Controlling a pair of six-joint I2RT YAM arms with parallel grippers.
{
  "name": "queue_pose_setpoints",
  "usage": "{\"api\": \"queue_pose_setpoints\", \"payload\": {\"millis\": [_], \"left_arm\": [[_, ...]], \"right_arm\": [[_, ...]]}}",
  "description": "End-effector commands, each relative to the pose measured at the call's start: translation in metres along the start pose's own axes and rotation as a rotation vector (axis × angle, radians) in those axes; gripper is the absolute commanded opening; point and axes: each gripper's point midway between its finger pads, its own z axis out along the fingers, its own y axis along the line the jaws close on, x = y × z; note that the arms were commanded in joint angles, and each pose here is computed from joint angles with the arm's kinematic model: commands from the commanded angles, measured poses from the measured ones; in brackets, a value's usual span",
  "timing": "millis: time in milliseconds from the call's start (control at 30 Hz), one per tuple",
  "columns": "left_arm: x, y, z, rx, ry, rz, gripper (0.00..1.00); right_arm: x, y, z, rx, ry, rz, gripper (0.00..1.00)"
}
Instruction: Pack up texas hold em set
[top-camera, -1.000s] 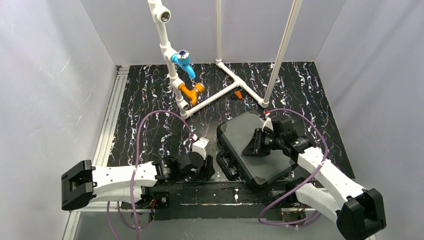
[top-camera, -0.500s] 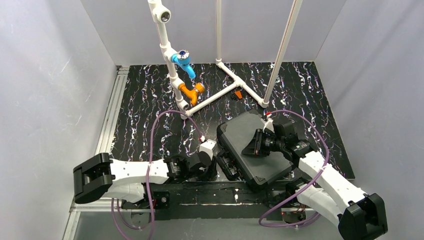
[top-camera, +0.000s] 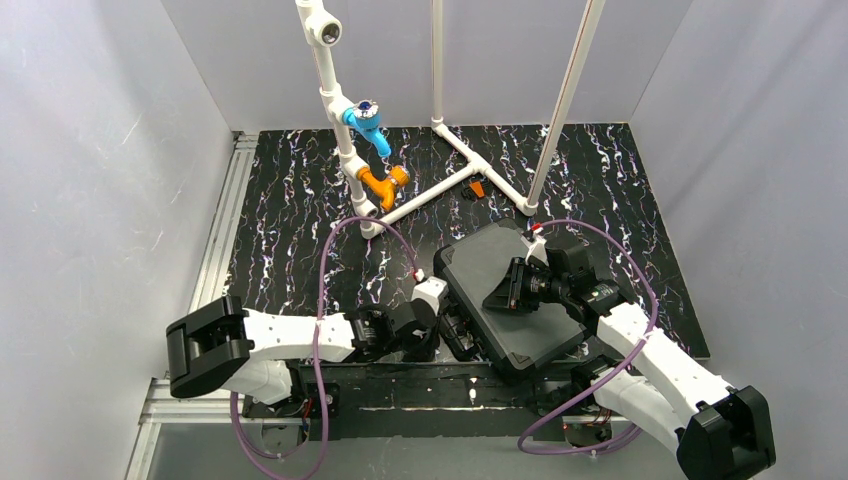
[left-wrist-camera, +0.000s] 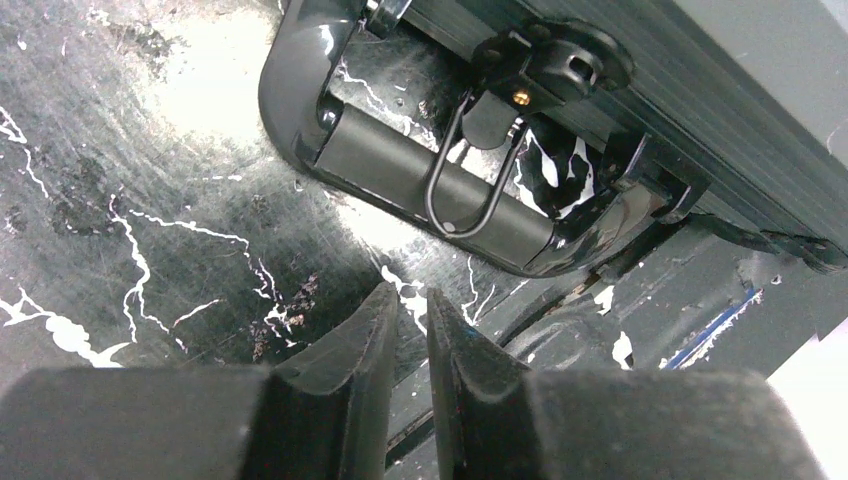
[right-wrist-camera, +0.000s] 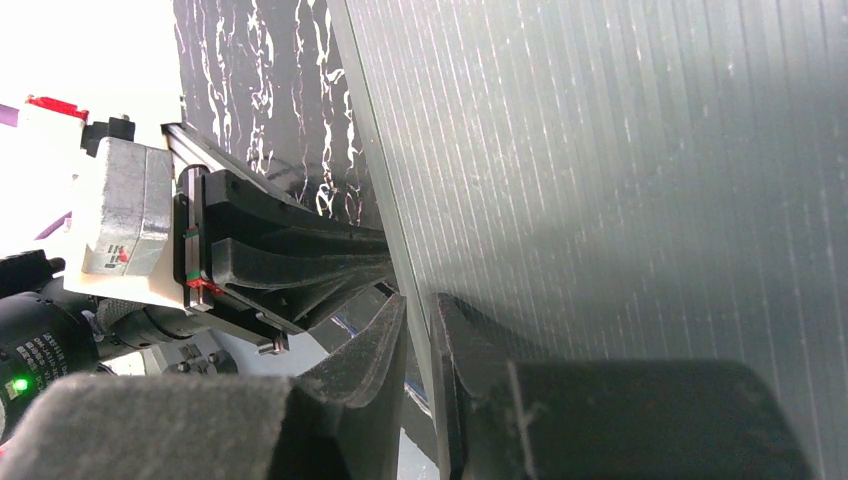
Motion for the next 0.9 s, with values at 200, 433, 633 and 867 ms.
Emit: {"api": "queue_pose_setpoints", "payload": {"millis": [200, 433, 633, 867], "left_arm": [[-0.017, -0.006, 0.005, -0.01, -0.028, 0.017, 0.04], [-0.017, -0.007, 0.011, -0.021, -0.016, 0.02, 0.0], [-0.018, -0.005, 0.014, -0.038, -0.019, 0.02, 0.0], [-0.023, -0.008, 0.017, -0.04, -0.025, 0.03, 0.0]], "right_arm": [[0.035, -0.065, 0.003, 0.25, 0.084, 0.053, 0.24], [0.034, -0.064, 0.003, 0.245, 0.085, 0.048, 0.24], [0.034, -0.063, 0.003, 0.242, 0.088, 0.048, 0.24], [0.034, -0.064, 0.004, 0.244, 0.088, 0.05, 0.24]]}}
